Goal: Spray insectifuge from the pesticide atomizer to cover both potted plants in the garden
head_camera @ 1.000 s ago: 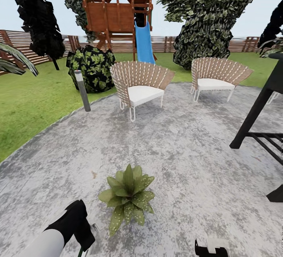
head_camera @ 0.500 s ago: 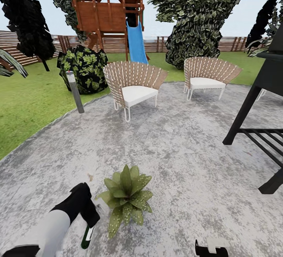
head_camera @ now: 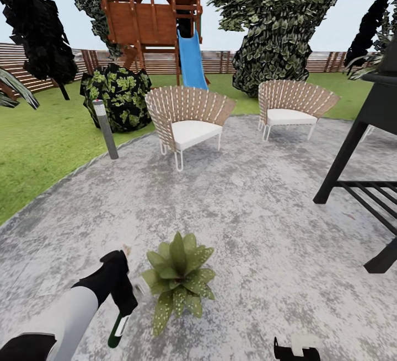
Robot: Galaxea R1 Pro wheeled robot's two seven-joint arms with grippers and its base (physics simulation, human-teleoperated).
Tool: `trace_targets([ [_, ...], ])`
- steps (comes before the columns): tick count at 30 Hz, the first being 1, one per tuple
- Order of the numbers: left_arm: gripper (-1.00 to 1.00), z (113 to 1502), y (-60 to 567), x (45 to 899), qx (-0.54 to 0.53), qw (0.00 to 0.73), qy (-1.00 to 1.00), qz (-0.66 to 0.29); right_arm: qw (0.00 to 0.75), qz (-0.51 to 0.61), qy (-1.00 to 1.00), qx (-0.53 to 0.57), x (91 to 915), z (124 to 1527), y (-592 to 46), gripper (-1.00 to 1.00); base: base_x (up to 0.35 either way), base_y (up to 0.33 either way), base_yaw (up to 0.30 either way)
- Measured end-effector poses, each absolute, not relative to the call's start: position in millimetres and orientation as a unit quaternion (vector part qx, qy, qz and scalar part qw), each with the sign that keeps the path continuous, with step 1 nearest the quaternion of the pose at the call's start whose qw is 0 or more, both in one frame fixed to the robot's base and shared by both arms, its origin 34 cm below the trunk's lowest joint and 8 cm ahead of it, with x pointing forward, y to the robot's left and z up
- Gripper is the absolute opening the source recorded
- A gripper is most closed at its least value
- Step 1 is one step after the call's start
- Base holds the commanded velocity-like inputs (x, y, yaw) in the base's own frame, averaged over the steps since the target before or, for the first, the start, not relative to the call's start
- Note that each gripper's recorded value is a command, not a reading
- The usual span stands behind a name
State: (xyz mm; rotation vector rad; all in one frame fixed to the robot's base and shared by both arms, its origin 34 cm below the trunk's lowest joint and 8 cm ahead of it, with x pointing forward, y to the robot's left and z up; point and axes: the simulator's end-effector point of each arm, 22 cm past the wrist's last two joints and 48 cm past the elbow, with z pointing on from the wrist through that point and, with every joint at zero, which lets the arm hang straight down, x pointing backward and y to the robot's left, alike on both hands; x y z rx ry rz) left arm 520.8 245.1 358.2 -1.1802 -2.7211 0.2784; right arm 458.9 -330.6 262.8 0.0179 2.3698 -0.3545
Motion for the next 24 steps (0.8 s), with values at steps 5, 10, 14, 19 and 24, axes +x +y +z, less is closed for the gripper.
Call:
trace_targets([
  [5, -1.0, 366.6, 243.7, 517.9, -0.409, 0.101, -0.902, 0.095, 0.365, -0.137, 0.921, 0.007, 459.3, 263.1, -329.8, 1.0, 0.145, 0.268, -0.004],
  [10, -1.0, 372.0, 235.5, 511.6, -0.414, 0.114, -0.896, 0.113, 0.365, -0.138, 0.921, 0.008, 459.7, 263.3, -330.2, 1.0, 0.028, 0.067, -0.175],
  [14, -1.0, 374.5, 218.7, 506.6, -0.442, 0.131, -0.881, 0.106, 0.366, -0.138, 0.921, 0.008, 459.7, 263.3, -330.4, 1.0, 0.001, 0.002, -0.031],
  [19, -1.0, 373.1, 230.3, 504.4, -0.445, 0.138, -0.879, 0.098, 0.365, -0.138, 0.921, 0.008, 459.7, 263.2, -330.2, 1.0, 0.0, 0.0, -0.001],
  [24, -1.0, 374.0, 247.6, 503.5, -0.428, 0.141, -0.887, 0.099, 0.366, -0.138, 0.921, 0.008, 459.6, 263.4, -330.4, 1.0, 0.054, 0.068, 0.0],
])
